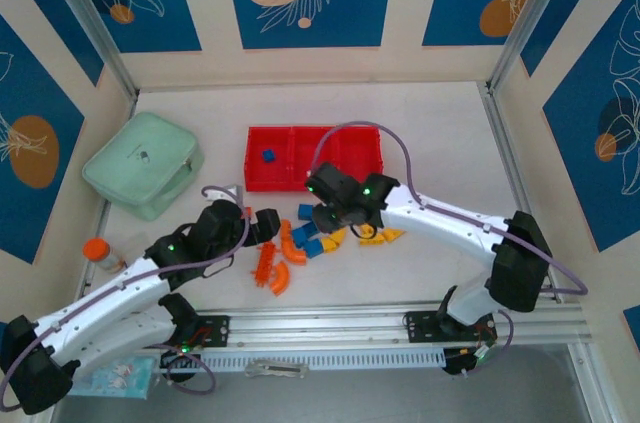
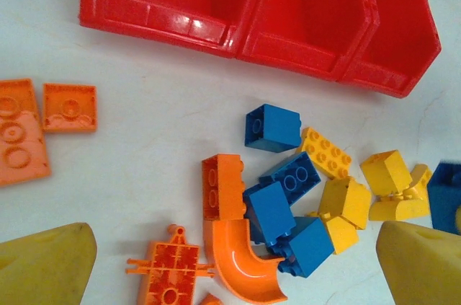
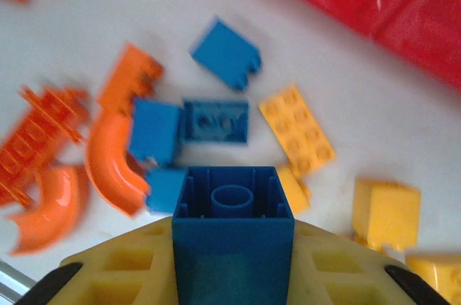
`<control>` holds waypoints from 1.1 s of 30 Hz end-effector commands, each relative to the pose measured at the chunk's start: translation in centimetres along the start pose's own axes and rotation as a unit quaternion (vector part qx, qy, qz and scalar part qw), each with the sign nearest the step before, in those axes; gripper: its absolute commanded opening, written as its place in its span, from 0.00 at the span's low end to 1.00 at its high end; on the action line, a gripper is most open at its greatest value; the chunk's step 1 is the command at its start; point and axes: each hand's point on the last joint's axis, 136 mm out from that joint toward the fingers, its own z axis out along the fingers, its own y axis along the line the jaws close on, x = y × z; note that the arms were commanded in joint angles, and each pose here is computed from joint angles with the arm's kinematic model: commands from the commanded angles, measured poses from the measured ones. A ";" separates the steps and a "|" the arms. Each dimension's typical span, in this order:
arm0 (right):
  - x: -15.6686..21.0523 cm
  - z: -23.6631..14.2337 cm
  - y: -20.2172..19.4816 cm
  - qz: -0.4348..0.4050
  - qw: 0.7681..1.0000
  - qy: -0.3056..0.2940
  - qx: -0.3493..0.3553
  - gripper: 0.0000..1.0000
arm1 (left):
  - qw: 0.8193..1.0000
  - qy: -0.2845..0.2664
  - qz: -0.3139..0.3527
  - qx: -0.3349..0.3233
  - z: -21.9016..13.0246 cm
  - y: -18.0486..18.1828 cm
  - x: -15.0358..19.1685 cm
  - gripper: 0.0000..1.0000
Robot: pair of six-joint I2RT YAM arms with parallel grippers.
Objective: Sort the legos into containers by color
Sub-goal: Place the lego in the container.
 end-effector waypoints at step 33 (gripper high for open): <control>-21.6 9.0 1.5 -0.008 0.993 -0.120 -0.007 0.66 | 0.998 0.006 -0.007 -0.067 -2.3 4.5 -2.2 0.99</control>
